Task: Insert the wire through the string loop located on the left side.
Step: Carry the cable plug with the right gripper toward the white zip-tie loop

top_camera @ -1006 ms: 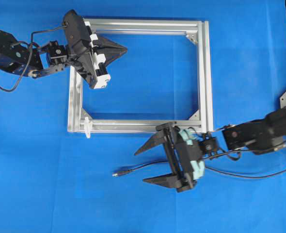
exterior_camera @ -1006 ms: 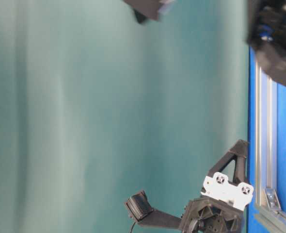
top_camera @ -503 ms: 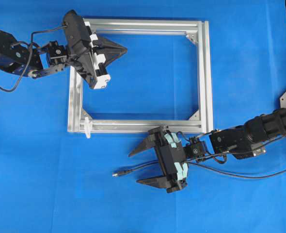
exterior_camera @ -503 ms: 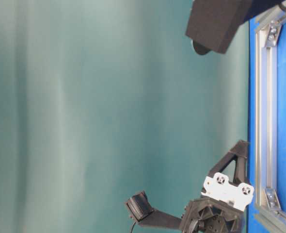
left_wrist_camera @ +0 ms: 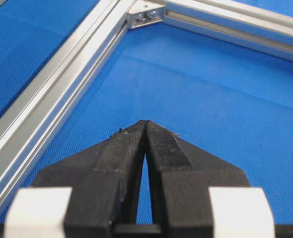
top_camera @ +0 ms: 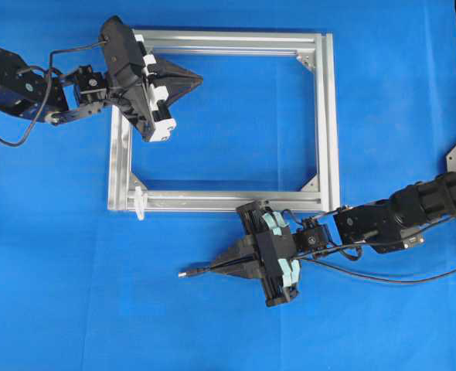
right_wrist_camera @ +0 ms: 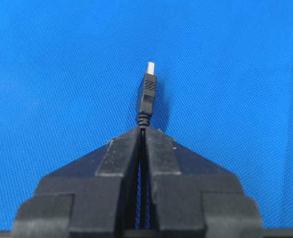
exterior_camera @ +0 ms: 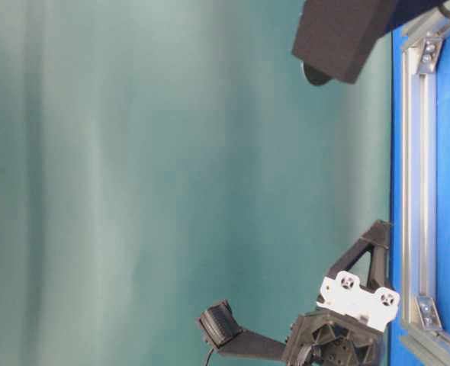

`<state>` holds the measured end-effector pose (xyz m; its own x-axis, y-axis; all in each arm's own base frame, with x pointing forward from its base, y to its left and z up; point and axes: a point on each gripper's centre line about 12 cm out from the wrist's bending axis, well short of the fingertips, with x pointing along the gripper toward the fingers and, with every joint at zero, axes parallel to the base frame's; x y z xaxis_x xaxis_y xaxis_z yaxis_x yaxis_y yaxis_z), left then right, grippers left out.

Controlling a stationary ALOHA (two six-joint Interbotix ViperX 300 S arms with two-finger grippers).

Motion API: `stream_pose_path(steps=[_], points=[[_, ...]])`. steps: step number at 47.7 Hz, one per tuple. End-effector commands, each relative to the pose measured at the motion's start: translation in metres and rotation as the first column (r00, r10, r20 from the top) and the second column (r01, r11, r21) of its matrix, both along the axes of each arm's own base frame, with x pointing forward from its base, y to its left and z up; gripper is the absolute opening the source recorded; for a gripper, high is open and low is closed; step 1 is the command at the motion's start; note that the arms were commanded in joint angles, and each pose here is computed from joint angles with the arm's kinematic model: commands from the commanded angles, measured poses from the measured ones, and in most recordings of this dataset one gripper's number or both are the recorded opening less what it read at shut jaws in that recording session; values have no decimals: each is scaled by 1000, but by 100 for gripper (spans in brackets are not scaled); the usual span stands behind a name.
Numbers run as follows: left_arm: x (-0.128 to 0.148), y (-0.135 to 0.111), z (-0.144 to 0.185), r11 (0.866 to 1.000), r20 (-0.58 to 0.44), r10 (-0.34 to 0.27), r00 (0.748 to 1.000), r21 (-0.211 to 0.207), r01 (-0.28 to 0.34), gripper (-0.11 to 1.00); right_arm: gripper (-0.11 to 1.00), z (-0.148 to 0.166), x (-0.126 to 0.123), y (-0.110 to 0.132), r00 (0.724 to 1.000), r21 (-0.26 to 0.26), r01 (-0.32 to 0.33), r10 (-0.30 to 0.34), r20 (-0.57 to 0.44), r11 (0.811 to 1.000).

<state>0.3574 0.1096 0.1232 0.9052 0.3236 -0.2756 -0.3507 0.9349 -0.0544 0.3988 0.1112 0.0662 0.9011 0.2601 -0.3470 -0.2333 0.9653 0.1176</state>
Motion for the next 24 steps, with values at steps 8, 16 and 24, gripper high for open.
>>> stream_pose_path(steps=[8,16,24], points=[[2,0,14,1000,34,-4,999,9,4,0,0,11,3,0,999,7,0,0,32,1000],[2,0,14,1000,34,-4,999,9,4,0,0,25,3,1,999,11,-1,0,40,1000],[2,1,14,1000,34,0,999,11,0,0,0,51,1,0,999,7,-1,1,40,1000]])
